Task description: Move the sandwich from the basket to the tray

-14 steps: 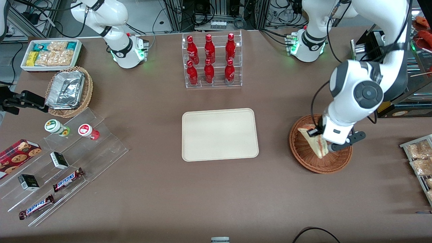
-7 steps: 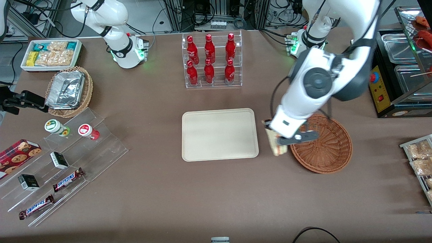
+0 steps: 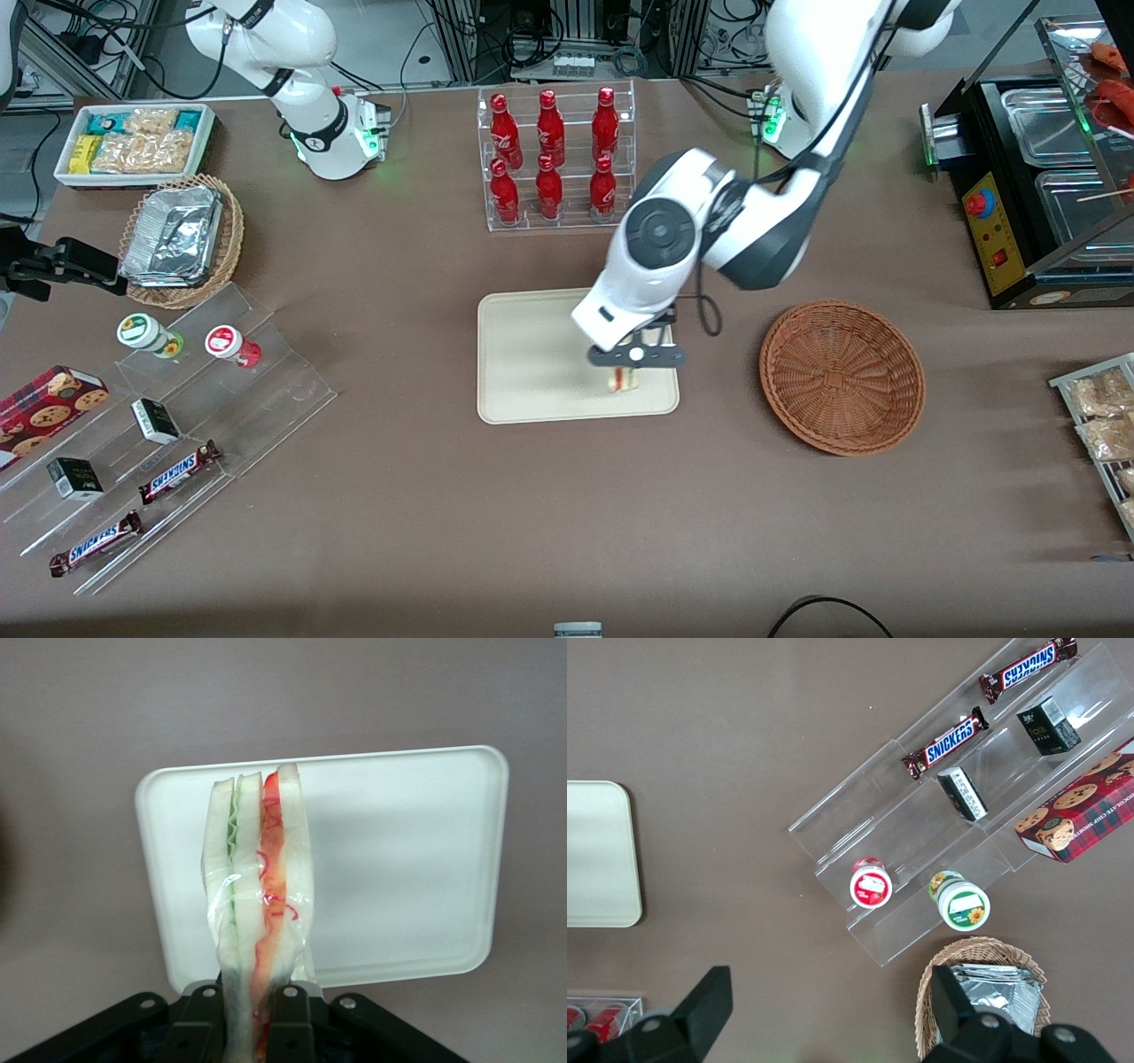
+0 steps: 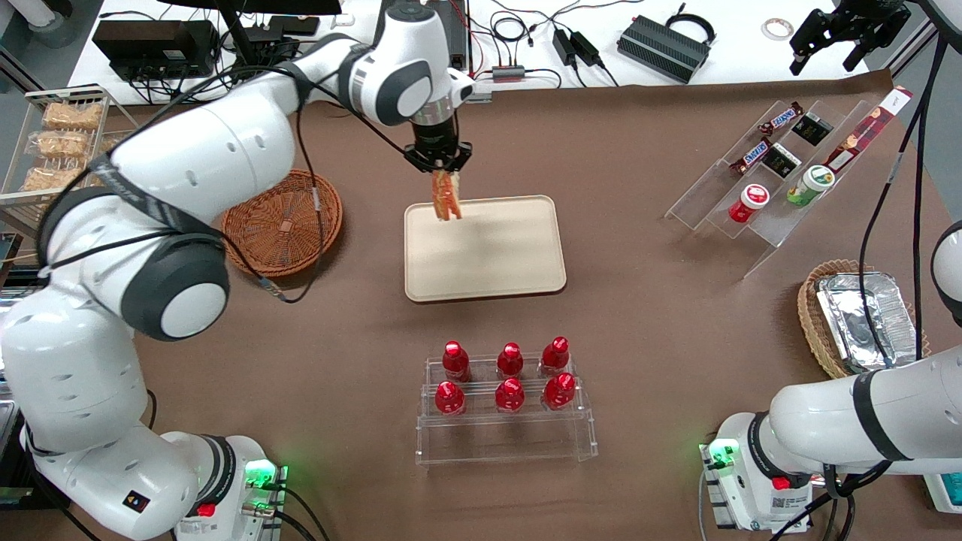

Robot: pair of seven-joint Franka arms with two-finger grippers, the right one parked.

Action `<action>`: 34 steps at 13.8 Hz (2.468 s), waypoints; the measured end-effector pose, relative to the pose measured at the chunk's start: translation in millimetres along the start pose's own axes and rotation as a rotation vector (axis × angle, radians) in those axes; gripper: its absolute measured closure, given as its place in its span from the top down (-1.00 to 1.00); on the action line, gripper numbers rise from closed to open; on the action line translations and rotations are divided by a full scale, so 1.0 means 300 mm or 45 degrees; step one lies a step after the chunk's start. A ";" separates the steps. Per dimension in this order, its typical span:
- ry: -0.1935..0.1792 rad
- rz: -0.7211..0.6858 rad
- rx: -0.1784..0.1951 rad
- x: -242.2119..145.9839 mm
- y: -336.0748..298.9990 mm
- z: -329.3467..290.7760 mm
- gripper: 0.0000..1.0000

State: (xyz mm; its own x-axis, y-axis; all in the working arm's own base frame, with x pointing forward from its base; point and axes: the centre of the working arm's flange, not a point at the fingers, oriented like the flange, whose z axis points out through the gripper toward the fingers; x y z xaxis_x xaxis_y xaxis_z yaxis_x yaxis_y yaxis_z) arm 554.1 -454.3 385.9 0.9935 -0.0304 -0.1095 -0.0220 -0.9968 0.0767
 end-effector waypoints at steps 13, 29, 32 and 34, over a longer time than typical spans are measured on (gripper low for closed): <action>-0.082 0.098 0.053 -0.063 0.195 0.415 -0.67; -0.008 -0.081 0.082 -0.019 0.155 0.293 0.82; 0.067 -0.194 0.088 0.022 0.038 0.006 1.00; 0.072 -0.267 0.099 0.036 -0.092 -0.192 1.00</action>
State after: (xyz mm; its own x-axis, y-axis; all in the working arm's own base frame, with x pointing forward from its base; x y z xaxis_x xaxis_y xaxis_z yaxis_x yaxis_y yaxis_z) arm 571.8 -422.7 439.8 0.9819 0.1797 -0.0590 0.1789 -0.9837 -0.0184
